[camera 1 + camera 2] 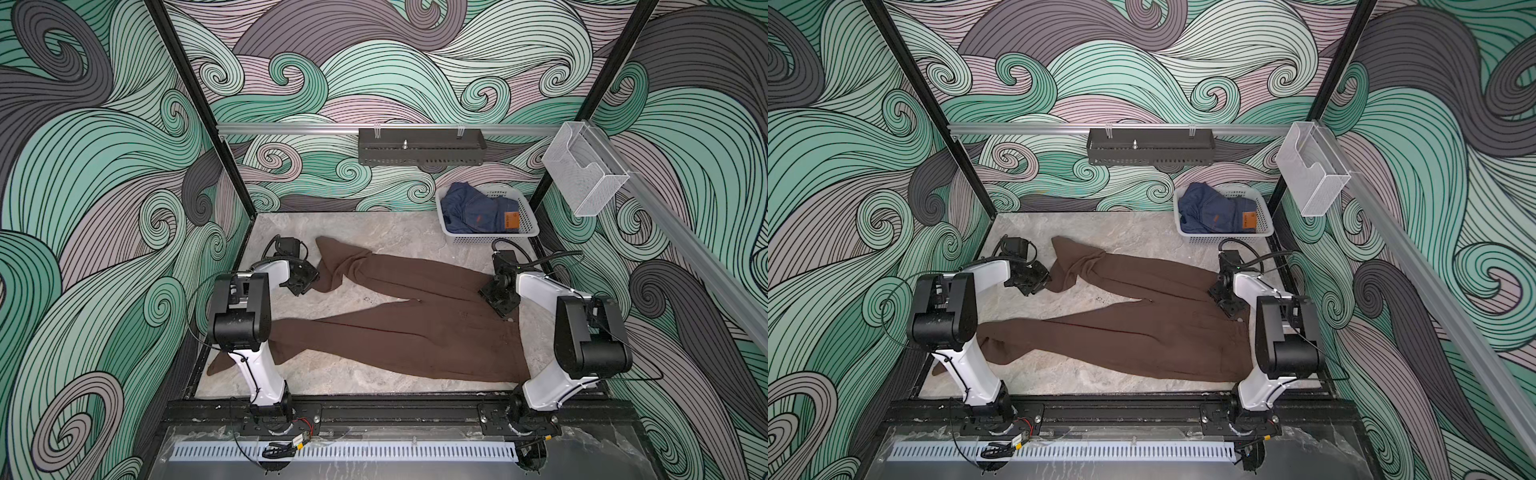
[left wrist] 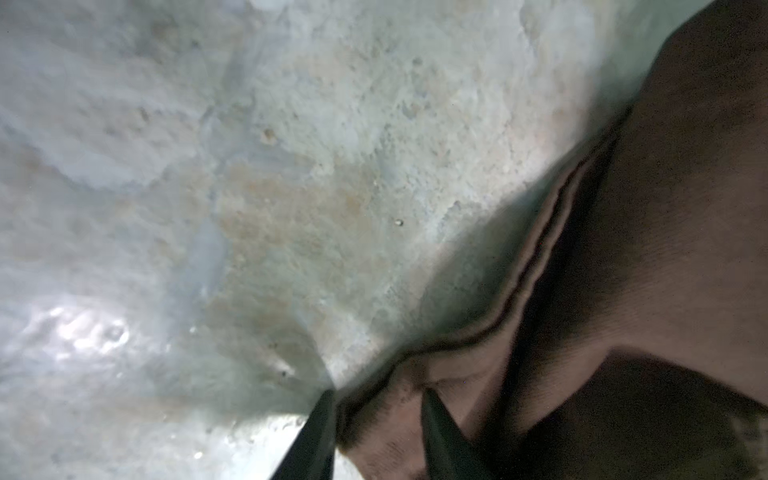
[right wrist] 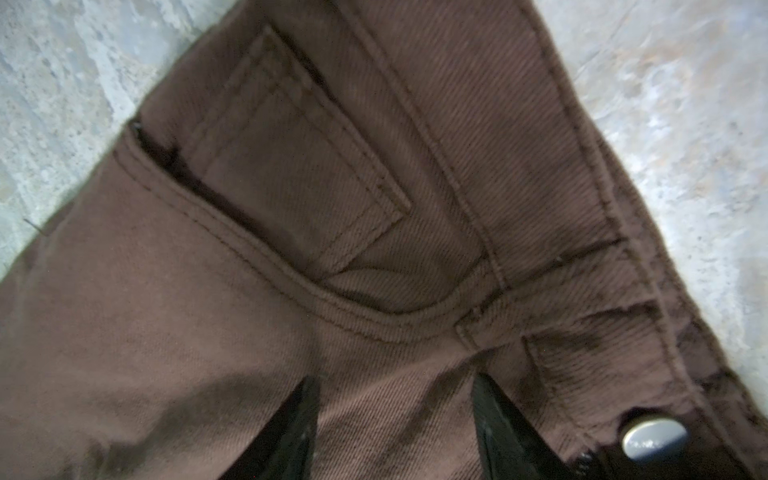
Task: Fold and stack the trousers
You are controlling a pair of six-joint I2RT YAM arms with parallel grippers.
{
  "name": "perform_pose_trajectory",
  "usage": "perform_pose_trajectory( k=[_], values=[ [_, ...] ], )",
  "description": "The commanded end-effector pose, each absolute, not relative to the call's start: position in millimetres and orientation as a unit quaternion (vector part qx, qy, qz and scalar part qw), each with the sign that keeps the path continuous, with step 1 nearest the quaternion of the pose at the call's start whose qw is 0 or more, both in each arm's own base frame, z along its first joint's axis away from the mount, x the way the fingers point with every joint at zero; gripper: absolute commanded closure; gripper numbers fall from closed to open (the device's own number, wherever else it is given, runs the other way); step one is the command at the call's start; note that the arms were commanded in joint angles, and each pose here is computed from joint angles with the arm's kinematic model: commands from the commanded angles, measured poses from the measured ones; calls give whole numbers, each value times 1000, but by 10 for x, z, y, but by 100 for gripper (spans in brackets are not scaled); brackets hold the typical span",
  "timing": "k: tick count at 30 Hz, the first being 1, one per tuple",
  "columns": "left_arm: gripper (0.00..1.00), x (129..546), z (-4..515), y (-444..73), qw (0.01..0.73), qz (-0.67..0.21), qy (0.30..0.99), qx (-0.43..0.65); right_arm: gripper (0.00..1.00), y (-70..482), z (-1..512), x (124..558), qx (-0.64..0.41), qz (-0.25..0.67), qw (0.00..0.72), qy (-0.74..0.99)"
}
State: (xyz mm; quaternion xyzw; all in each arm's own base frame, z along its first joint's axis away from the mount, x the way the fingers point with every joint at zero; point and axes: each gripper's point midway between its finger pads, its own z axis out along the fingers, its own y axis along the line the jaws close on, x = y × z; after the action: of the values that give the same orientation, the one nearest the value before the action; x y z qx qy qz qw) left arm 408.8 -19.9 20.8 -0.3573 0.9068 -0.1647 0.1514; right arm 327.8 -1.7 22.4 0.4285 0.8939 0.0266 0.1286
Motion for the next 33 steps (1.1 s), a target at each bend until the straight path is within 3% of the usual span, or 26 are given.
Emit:
perform_pose_trajectory(
  k=[1,6,12,21,27,33],
  values=[
    [81,4072,126,-242,136,-163,913,-349,39,-37,148,3238,429,13,120,895],
    [100,4213,423,-140,171,-153,911,-342,39,-55,73,3241,434,10,112,894],
    [100,4375,1022,363,220,-132,891,-374,39,-141,18,3204,445,2,103,890],
    [100,4022,1734,1772,278,4,830,-483,39,-420,-79,3026,477,-25,79,875],
    [100,3815,1903,2377,306,80,786,-531,42,-586,-115,3013,496,-45,66,865],
    [100,3729,1764,2611,294,109,773,-551,41,-677,-76,3058,502,-61,64,860]
  ],
)
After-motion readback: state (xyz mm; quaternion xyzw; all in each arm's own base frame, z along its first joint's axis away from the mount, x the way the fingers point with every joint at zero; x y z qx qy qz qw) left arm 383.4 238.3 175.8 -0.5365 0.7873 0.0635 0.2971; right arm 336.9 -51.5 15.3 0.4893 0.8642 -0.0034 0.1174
